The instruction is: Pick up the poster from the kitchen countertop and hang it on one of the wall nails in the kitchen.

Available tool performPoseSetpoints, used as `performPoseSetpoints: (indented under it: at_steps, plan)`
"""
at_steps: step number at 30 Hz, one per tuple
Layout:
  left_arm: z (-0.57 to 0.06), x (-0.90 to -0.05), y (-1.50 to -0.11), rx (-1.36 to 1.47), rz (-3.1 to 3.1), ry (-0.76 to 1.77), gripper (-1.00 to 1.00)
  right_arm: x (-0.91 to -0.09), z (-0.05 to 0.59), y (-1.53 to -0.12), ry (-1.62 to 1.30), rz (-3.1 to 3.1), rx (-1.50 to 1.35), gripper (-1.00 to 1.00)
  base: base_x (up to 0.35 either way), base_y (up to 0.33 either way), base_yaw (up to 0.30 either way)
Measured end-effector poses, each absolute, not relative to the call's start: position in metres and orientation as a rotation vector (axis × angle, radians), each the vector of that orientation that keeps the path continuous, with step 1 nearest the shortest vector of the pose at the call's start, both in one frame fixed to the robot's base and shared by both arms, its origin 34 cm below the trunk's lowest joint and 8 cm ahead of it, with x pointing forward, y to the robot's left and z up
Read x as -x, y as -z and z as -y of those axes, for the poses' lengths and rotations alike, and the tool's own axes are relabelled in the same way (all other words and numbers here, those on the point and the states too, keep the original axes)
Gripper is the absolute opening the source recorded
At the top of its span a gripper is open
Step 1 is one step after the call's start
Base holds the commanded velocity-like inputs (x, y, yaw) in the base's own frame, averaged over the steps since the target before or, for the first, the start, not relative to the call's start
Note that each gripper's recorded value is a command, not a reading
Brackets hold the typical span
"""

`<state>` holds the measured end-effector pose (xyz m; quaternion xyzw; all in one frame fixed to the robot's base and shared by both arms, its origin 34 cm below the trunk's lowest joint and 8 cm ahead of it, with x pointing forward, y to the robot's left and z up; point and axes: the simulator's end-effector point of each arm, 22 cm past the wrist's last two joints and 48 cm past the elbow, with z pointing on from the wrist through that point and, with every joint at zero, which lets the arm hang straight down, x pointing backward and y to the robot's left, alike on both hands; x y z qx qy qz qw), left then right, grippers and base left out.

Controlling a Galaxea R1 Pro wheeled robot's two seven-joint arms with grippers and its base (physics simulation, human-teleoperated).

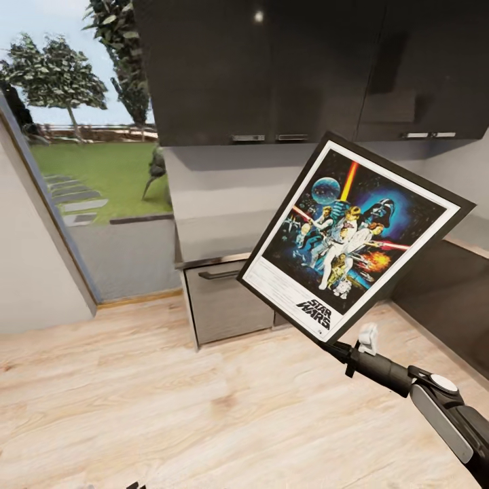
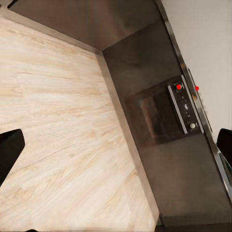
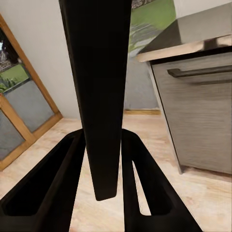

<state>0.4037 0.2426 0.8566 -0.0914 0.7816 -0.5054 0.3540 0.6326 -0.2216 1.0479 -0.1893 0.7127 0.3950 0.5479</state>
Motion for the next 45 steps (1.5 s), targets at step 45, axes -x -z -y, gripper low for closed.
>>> performPoseSetpoints:
  at_steps: [45]
  plan:
    - [-0.2433,-0.3999,-0.8536,0.257,-2.029,1.315,1.00,-0.6319,0.2205,-1.0491,-0.937,-1.685,0.452,-1.00,-0.045,0.266,0.254]
